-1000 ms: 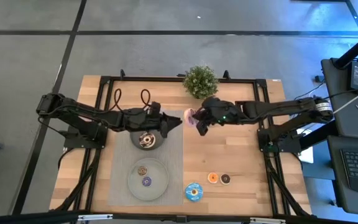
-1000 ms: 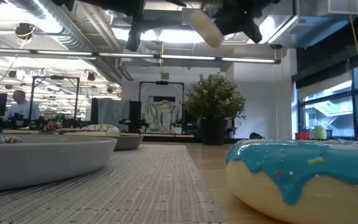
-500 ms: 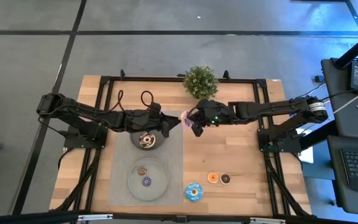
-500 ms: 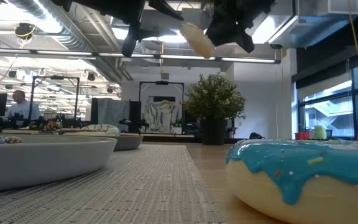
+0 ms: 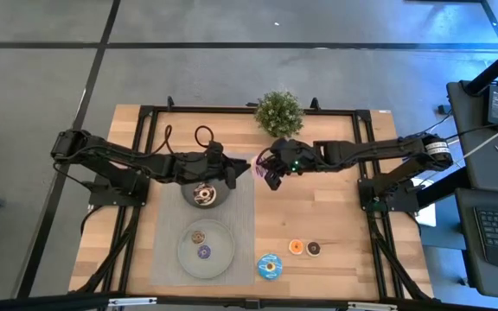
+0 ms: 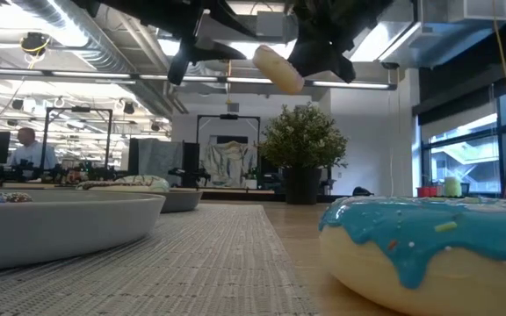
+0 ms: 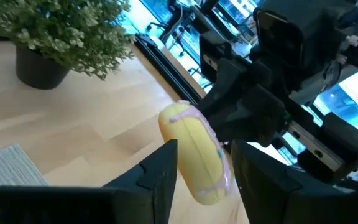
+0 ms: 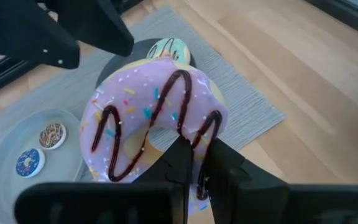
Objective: Pick & Place donuts
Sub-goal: Put the big purple donut on the black plate
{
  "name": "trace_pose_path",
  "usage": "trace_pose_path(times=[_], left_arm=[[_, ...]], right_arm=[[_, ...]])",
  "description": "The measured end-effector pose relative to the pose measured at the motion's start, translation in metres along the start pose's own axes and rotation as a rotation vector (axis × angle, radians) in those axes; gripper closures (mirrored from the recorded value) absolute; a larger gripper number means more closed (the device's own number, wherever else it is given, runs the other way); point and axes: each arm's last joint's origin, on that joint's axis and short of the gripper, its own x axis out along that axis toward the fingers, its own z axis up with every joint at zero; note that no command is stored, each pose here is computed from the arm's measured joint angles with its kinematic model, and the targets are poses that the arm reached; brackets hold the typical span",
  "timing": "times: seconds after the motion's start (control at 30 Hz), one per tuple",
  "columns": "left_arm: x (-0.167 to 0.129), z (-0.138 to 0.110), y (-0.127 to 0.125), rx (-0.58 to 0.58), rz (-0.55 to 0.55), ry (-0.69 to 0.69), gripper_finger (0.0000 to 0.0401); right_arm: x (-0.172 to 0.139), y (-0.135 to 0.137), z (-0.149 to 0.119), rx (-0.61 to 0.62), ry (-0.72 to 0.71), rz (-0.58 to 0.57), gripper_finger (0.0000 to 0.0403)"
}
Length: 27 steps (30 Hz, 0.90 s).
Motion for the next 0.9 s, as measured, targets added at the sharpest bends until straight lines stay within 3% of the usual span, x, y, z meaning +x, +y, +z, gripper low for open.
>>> trace_pose_path(times=[0.43, 0.9], left_arm=[[0.0, 0.001, 0.001, 0.013, 0.041, -0.046, 0.0139], [0.0, -0.001, 0.002, 0.006, 0.037, -0.003, 0.0132]], right_arm=[[0.001, -0.002, 0.003, 0.011, -0.018, 0.0, 0.0364], [0.011, 0.0, 0.007, -0.022, -0.066, 0.021, 0.0363]])
